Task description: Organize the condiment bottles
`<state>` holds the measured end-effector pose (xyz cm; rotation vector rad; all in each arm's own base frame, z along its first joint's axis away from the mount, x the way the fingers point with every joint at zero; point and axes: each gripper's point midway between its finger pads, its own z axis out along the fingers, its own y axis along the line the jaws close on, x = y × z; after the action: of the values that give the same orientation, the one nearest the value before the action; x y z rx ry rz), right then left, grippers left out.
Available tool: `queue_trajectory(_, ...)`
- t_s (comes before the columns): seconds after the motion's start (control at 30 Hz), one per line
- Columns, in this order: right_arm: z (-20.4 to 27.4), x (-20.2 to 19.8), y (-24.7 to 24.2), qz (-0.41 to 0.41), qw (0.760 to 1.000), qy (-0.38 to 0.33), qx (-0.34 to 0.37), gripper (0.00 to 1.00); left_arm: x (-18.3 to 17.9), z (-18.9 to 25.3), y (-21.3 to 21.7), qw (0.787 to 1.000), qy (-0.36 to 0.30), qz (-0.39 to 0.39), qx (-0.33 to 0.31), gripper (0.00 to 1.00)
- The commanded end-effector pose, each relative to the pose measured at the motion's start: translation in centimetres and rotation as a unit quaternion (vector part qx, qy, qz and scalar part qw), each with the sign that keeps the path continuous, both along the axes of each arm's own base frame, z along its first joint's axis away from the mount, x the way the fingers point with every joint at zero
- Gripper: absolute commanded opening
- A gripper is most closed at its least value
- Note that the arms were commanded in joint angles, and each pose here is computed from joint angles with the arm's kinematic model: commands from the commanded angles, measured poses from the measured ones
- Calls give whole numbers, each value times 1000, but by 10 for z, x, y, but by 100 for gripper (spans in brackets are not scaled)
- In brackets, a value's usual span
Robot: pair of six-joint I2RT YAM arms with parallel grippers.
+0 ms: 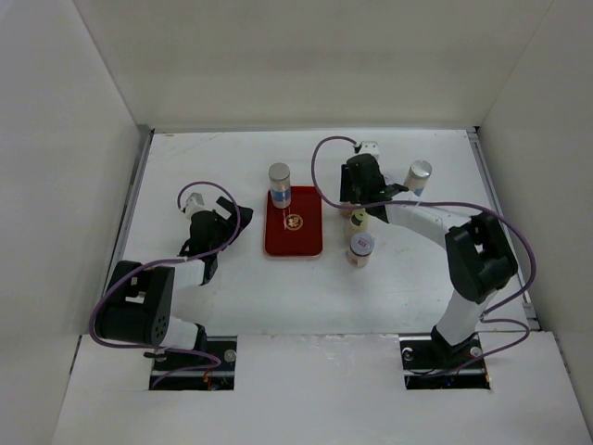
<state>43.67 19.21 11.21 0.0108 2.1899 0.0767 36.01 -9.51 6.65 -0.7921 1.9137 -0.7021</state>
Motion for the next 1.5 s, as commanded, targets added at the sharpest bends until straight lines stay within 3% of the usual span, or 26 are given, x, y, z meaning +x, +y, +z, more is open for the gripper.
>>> queue_trajectory(0.0, 49, 15, 10, -4, 997, -66, 28, 49, 6, 12, -1, 1000, -25, -2, -9, 100)
queue_trajectory(0.13, 99, 14, 30, 16, 987, -148, 65, 45, 6, 13, -1, 1000, -27, -2, -9, 100)
queue_trajectory(0.23, 112, 12, 57, 46, 981, -164, 92, 45, 6, 13, 0, 1000, -27, 0, -9, 100)
queue_trajectory(0.47, 85, 14, 122, 105, 981, -131, 100, 46, 6, 12, -1, 1000, -26, -2, -10, 100)
queue_trajectory(0.73, 53, 33, 142, 115, 984, -110, 81, 50, 6, 13, 0, 1000, -26, -1, -10, 100)
queue_trajectory(0.93, 61, 27, 134, 111, 984, -115, 79, 78, 6, 12, -2, 1000, -25, -3, -11, 100)
queue_trajectory(1.1, 87, 11, 125, 113, 982, -127, 83, 81, 6, 12, -1, 1000, -25, -2, -11, 100)
queue_trajectory(1.27, 102, -20, 84, 82, 985, -133, 75, 79, 5, 12, -1, 1000, -25, -2, -12, 100)
queue_trajectory(1.47, 66, -48, 8, 3, 995, -100, 24, 86, 6, 10, -3, 1000, -21, -5, -17, 100)
